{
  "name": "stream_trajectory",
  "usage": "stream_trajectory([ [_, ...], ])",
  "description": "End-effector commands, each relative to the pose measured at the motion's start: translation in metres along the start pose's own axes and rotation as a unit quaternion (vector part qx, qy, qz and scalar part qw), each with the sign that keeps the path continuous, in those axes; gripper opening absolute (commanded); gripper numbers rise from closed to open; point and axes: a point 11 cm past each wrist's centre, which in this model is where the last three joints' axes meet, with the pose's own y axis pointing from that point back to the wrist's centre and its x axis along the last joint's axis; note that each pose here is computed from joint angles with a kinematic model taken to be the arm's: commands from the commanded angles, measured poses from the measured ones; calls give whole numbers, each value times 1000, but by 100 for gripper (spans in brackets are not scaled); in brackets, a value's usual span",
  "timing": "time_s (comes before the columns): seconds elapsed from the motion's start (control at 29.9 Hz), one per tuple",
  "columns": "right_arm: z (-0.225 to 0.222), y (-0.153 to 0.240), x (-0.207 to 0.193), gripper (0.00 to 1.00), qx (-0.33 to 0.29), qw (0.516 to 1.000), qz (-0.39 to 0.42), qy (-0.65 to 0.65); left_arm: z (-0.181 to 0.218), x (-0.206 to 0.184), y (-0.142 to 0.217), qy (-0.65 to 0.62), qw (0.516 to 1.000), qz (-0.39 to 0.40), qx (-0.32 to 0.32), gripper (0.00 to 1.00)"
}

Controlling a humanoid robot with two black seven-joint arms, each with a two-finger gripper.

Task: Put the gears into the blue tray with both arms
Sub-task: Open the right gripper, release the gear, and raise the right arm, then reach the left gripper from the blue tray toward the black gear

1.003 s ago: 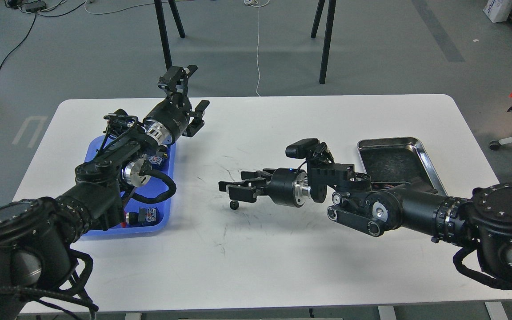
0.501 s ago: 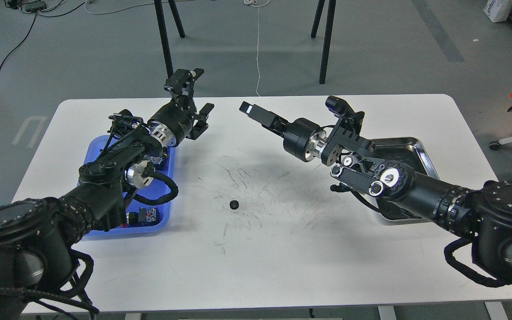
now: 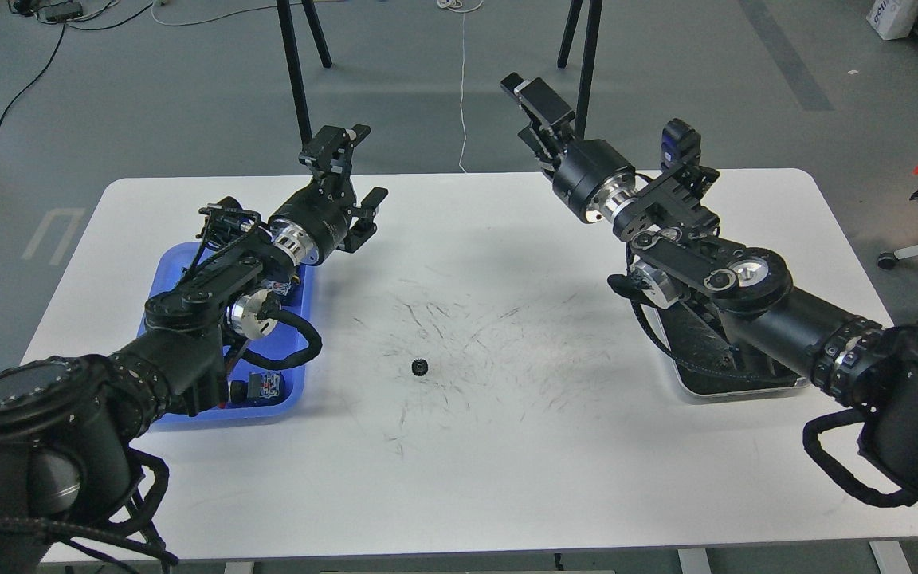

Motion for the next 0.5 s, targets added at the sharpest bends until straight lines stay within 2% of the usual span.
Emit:
stream_trajectory([
  [0.0,-2,7,42,97,-3,998,55,-43,-5,-4,1,-21,1000,-17,15,100],
  [0.3,-8,19,90,97,1,990,118,-76,-17,-18,2,-114,989,-76,62,100],
  [0.47,-8,25,103,97,0,989,129,-68,-26,-50,1,-187,965,-161,87,100],
])
